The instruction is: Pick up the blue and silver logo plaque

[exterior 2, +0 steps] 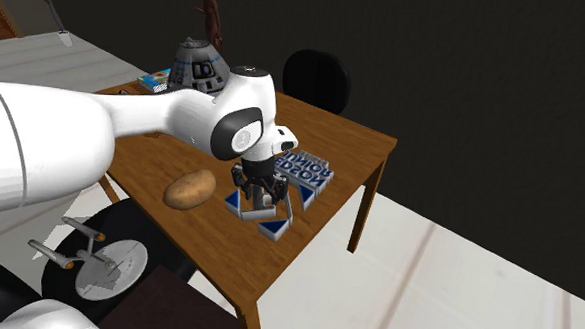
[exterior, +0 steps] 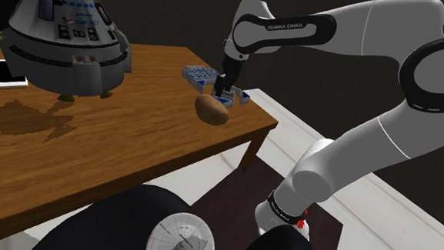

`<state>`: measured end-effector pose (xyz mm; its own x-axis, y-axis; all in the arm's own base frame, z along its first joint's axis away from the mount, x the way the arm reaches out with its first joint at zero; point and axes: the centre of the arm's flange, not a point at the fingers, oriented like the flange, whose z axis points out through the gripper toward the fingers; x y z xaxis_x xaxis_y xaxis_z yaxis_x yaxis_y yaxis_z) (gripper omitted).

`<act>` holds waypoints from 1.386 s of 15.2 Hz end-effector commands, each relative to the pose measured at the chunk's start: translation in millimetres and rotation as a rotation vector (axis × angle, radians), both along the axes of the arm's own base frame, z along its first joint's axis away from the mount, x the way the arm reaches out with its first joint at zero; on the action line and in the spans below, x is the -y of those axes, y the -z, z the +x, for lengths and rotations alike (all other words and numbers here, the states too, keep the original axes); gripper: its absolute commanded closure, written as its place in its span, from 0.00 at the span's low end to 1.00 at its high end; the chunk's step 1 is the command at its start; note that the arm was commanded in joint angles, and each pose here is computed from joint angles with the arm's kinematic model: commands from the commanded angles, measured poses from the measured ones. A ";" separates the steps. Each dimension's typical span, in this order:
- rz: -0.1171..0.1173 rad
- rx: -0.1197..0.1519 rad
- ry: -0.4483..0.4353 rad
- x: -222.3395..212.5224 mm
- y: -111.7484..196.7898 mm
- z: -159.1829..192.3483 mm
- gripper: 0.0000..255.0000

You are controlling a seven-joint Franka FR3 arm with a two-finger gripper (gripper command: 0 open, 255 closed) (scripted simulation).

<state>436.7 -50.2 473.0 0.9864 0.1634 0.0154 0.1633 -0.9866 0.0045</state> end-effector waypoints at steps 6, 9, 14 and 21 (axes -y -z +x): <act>0.001 -0.007 -0.001 -0.9 -2.4 0.6 1.00; 0.001 -0.007 -0.001 -0.8 -18.2 0.6 1.00; 0.001 -0.007 -0.001 -0.8 -44.6 0.6 1.00; 0.001 -0.007 -0.001 -0.9 -77.1 0.6 1.00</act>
<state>436.2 -49.3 545.9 0.9863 0.1647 0.0068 0.1647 -0.9863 0.0021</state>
